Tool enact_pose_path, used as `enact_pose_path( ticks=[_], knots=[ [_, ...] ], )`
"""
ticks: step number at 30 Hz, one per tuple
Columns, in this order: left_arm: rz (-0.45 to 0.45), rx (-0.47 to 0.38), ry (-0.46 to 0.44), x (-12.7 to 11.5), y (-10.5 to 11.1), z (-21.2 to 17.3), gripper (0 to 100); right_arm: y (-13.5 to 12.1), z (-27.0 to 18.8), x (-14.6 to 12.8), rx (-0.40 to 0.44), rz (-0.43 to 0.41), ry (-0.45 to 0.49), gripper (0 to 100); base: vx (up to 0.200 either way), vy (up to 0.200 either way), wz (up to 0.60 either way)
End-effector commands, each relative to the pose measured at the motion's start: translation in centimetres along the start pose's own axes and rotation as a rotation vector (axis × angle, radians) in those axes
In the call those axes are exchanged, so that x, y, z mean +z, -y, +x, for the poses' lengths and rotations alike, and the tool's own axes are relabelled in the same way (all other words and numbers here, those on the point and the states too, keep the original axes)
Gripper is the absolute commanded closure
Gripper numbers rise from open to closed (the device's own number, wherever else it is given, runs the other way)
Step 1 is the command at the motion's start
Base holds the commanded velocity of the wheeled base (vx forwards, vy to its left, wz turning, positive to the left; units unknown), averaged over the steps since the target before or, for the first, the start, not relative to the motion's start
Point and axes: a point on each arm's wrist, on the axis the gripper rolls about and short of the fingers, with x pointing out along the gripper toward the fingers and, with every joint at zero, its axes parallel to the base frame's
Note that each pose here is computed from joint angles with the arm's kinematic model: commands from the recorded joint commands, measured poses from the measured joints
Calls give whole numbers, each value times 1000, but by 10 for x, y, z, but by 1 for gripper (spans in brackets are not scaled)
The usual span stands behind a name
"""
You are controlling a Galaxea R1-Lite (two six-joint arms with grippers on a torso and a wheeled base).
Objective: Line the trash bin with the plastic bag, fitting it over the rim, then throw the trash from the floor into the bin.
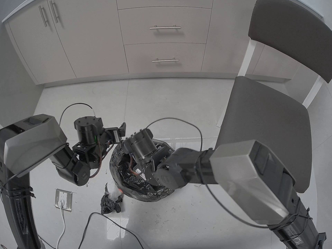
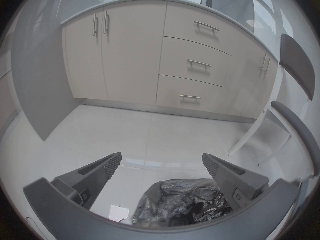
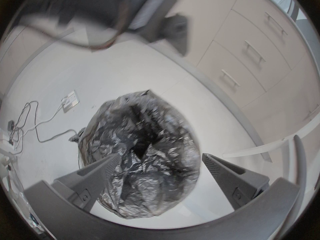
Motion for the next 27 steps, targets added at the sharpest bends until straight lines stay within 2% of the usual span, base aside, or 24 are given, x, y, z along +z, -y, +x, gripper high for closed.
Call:
enact_pose_path(
  ticks=[1,2,3,4,5,8,9,10,11,13,14,15,16,17,18,20,21,25,27],
  knots=[
    [-40,69,28,36,-36,-48,0,77,-58,45,-111,120,96,0,0,0,0],
    [-44,78,19,38,-42,-59,0,90,-67,47,-129,129,88,0,0,0,0],
    [-44,78,19,38,-42,-59,0,90,-67,47,-129,129,88,0,0,0,0],
    [-42,68,-13,37,-51,-79,0,108,-84,48,-144,143,52,0,0,0,0],
    [-42,46,-34,37,-56,-91,0,121,-93,45,-149,149,9,0,0,0,0],
    [-45,-25,-102,32,-65,-120,0,156,-117,22,-151,189,-197,0,0,0,0],
    [-47,-52,-146,27,-67,-131,0,171,-132,7,-153,214,-321,0,0,0,0],
    [-48,-64,-166,25,-68,-136,0,178,-140,-2,-157,222,-398,0,0,0,0],
    [-51,-83,-191,23,-68,-143,0,189,-154,-19,-164,239,-540,0,0,0,0],
    [-52,-97,-200,24,-67,-150,0,197,-173,-33,-170,274,-669,0,0,0,0],
    [-51,-102,-198,27,-66,-156,0,204,-198,-44,-139,338,-806,0,0,0,0],
    [-52,-108,-194,29,-65,-160,0,209,-216,-50,-85,392,-893,0,0,0,0],
    [-50,-116,-193,32,-63,-163,0,212,-224,-49,-43,495,-892,0,0,0,0],
    [-50,-120,-196,31,-62,-164,0,213,-227,-49,-29,526,-891,0,0,0,0],
    [-50,-130,-206,33,-60,-169,0,220,-240,-49,17,653,-883,0,0,0,0],
    [-59,-137,-222,33,-58,-177,0,237,-260,-52,36,760,-846,0,0,0,0],
    [-86,-148,-243,32,-55,-186,0,246,-282,-53,53,796,-793,0,0,0,0],
    [-148,-200,-278,31,-45,-206,0,261,-326,-57,51,866,-678,0,0,0,0],
    [-157,-230,-321,29,-41,-218,0,275,-374,-67,54,963,-533,0,0,0,0]
  ],
)
